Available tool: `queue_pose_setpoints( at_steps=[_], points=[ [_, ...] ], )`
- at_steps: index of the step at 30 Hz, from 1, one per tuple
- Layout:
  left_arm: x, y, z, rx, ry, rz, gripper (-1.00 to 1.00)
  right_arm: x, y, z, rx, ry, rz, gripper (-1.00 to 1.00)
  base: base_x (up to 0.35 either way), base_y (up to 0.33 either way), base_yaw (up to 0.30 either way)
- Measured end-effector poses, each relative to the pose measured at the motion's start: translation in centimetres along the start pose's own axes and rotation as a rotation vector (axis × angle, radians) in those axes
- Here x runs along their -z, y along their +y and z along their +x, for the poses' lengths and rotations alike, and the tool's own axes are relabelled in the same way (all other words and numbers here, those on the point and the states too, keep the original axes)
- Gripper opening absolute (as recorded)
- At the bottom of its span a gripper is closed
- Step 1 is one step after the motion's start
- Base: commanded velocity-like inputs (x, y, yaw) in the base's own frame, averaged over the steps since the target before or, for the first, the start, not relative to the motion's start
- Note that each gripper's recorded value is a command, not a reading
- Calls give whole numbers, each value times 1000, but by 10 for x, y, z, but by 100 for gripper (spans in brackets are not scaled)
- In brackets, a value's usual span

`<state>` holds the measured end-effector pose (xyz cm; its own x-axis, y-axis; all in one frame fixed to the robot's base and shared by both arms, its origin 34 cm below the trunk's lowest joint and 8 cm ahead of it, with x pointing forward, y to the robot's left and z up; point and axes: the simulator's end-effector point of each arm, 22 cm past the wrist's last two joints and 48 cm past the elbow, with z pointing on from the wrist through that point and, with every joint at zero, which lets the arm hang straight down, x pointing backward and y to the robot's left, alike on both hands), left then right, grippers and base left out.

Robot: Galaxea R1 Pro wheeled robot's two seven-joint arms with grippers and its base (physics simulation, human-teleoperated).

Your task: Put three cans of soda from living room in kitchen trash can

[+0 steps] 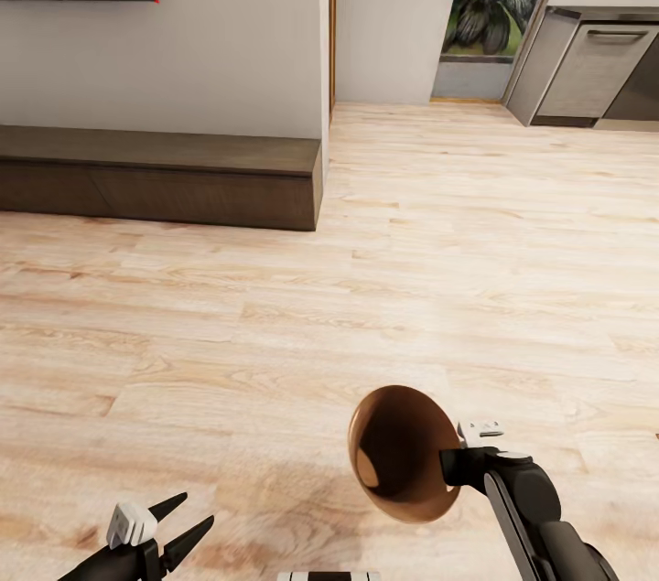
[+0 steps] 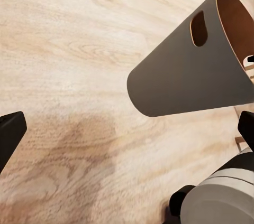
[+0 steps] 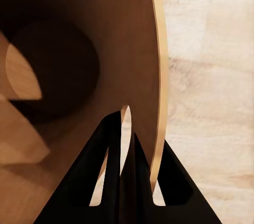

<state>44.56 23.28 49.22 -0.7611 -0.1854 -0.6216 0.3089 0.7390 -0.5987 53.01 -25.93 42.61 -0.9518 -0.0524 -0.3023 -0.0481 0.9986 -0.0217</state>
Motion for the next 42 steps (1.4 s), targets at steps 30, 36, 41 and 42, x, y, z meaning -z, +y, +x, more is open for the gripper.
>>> queue_pose_setpoints(
  at_steps=[30, 36, 41, 42],
  points=[
    [0, 0, 0, 0, 0, 0, 100, 0, 1, 0, 2, 0, -3, -100, 0, 0, 0],
    [0, 0, 0, 0, 0, 0, 100, 0, 1, 0, 2, 0, -2, -100, 0, 0, 0],
    [0, 0, 0, 0, 0, -1, 100, 0, 1, 0, 2, 0, -2, -100, 0, 0, 0],
    [0, 0, 0, 0, 0, -1, 100, 0, 1, 0, 2, 0, -2, -100, 0, 0, 0]
  ],
)
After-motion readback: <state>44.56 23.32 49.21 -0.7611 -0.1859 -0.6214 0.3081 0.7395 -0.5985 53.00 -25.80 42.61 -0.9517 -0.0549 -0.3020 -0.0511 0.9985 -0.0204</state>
